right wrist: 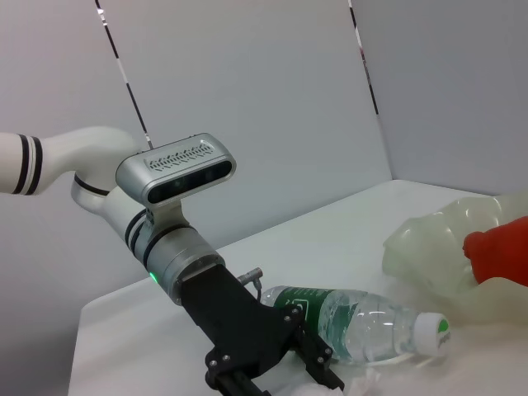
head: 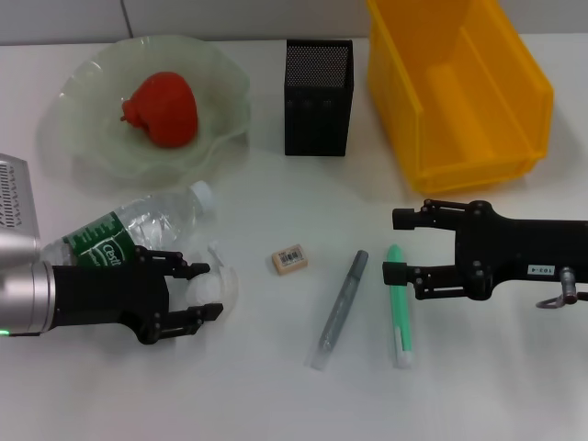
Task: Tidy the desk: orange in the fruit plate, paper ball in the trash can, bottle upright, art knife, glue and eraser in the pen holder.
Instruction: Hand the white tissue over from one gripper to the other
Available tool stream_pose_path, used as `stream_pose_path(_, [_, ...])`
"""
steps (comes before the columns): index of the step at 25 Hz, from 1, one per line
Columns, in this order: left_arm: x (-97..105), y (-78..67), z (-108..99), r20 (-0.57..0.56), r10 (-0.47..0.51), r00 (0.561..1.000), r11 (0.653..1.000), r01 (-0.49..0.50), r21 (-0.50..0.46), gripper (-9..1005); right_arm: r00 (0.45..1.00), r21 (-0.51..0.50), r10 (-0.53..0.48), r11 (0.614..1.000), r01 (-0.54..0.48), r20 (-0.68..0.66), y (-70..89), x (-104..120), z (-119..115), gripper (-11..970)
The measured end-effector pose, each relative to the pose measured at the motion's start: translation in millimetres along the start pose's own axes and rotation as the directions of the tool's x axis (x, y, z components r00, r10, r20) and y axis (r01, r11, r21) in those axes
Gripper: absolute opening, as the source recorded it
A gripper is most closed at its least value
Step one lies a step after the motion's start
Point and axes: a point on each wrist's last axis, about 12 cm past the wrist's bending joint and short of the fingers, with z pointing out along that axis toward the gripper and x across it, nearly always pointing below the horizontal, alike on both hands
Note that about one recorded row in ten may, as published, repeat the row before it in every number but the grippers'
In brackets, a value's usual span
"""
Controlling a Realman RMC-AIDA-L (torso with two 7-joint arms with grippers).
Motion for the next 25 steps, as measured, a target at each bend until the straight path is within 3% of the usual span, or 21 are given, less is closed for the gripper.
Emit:
stream_pose_path(4, [-1, 0.7, 0, -0.001, 0.002, 1.0, 1.0, -0.002, -0.001, 532, 1.0, 0.002, 0.001, 1.0, -0.001, 0.001, -0.2, 0, 0, 827])
stream_pose_path(12, [-10, 0.5, -7, 0.096, -0.012, 0.995, 1.0, 0.013, -0.005, 526, 1.0, 0.003, 0.002, 1.0, -0.002, 0.002, -0.3, 0, 0, 827])
stream_pose_path(14, [-18, 0.3, -10, 0.19, -0.021, 0.982, 1.0, 0.023, -0.012, 524, 1.0, 0.004, 0.003, 1.0, -0.003, 0.002, -0.1, 0, -1, 827])
stream_pose_path(20, [-30, 1.0, -11, 0.313, -0.033, 0.949, 0.999, 0.042, -0.023, 523, 1.0, 0.01, 0.009, 1.0, -0.009, 0.004, 2.6, 5, -2, 827])
stream_pose_path(25, [-46, 4.3, 6, 0.459, -0.058, 0.886, 0.997, 0.073, -0.016, 521, 1.0, 0.021, 0.007, 1.0, -0.007, 0.007, 7.7, 14, -6, 827])
